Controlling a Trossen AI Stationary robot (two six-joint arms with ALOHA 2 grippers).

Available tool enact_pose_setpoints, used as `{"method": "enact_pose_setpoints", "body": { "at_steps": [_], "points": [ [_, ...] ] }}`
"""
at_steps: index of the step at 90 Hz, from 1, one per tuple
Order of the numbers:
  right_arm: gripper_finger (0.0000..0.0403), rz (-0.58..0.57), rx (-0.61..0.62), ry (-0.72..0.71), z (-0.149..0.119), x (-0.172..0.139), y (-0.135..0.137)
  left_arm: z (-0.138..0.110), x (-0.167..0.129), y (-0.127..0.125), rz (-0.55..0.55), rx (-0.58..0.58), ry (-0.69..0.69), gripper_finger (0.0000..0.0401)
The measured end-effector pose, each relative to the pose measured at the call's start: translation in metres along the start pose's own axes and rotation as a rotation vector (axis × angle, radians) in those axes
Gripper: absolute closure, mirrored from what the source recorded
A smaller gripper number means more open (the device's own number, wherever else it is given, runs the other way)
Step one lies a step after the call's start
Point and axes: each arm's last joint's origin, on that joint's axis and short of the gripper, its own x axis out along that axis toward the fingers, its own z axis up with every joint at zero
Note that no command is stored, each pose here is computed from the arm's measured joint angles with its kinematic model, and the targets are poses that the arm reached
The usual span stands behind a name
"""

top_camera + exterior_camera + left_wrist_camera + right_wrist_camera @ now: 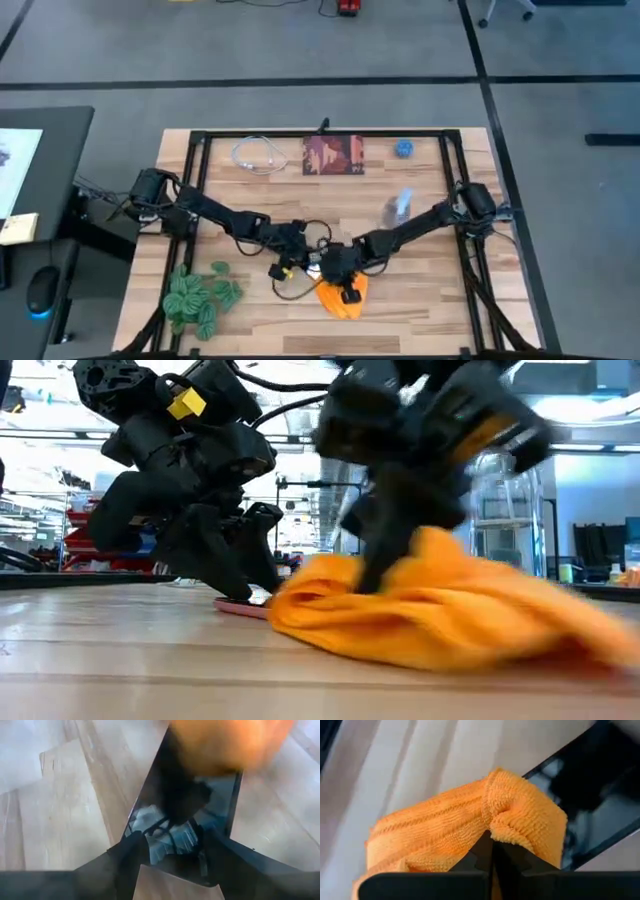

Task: Apply microfiber cloth
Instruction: Wipe the pink cellphone using microfiber cloth

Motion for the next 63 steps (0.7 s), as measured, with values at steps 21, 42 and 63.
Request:
{"method": "enact_pose_setpoints", "body": {
  "at_steps": [21,42,63],
  "points": [
    [0.0403,-0.01,0.081,0.233,-0.031,-0.017,0.043,-0.002,0.0,0.0,0.017,-0.004,0.018,0.0203],
    [0.0403,-0.258,0.106,0.298,-0.053,-0.064,0.069,0.004,-0.01,0.004,0.056,-0.075,-0.013,0.0203],
    [0.0403,-0.289,0.156,0.043,-0.078,-0.109,0.065,0.02,-0.051,0.009,0.113,-0.097,-0.112,0.0203]
  ]
}}
